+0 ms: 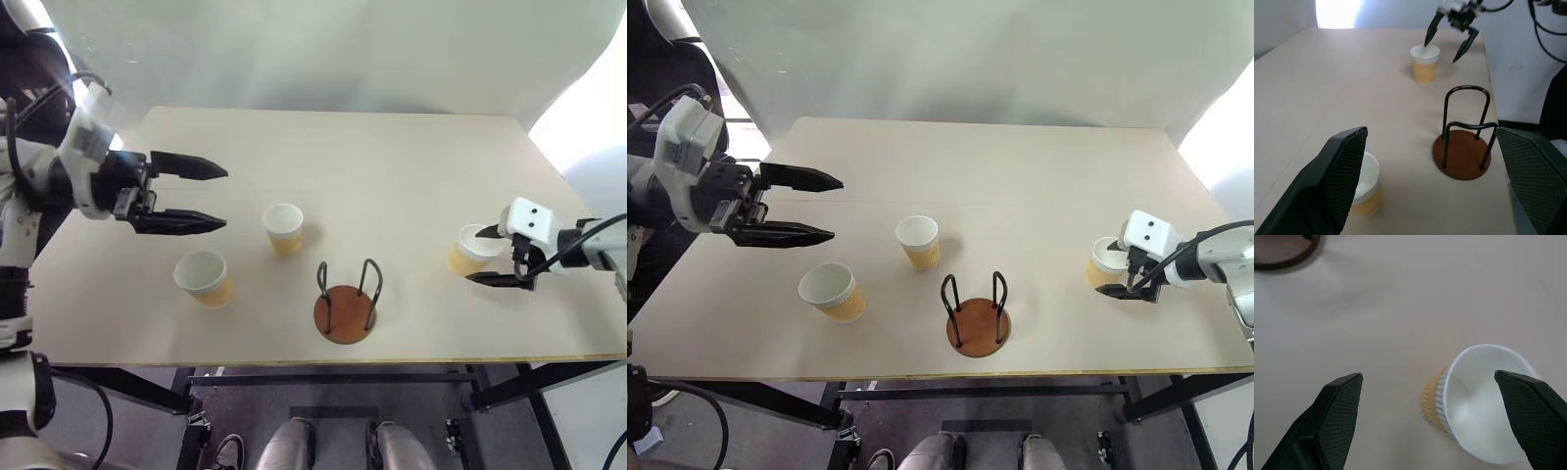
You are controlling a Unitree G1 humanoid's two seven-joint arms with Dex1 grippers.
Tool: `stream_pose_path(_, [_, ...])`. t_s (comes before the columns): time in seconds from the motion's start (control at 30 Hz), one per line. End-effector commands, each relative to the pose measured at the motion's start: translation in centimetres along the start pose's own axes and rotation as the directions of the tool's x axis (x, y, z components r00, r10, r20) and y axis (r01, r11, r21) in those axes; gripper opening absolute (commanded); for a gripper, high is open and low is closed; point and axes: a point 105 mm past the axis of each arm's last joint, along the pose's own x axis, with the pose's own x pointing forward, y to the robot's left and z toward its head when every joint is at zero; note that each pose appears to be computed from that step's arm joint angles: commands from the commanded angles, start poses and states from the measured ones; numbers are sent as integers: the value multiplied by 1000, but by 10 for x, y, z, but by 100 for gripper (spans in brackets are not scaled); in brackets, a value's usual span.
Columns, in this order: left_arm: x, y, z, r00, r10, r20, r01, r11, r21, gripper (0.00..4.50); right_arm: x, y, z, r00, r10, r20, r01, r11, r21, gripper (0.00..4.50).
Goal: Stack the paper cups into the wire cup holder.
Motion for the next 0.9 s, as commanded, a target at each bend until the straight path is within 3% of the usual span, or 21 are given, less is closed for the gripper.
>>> stream_pose_path(0.03, [-9,-11,16,1000,-15,14,15,999,48,450,0,-7,5,1000,-13,5,13,999,-46,447])
stream_pose_path(0.43, [-15,-19,12,999,35,-8,-35,999,27,450,23,-14,-3,999,9,-32,-13,995,-100,447])
stream_pose_path(0.47, [-15,-19,12,999,38,-9,-38,999,27,450,25,-14,-4,999,9,-35,-13,994,-105,430])
stream_pose_path(0.57, [-16,-19,12,999,45,-11,-44,999,29,450,28,-16,-4,999,10,-34,-14,993,-115,358])
stream_pose_path(0.87, [-16,-19,11,998,56,-13,-55,998,33,450,23,-18,6,1000,12,-15,-14,991,-135,24])
stream_pose_path(0.9, [-16,-19,11,998,55,-13,-55,998,34,450,22,-18,7,1000,11,-13,-12,991,-135,3])
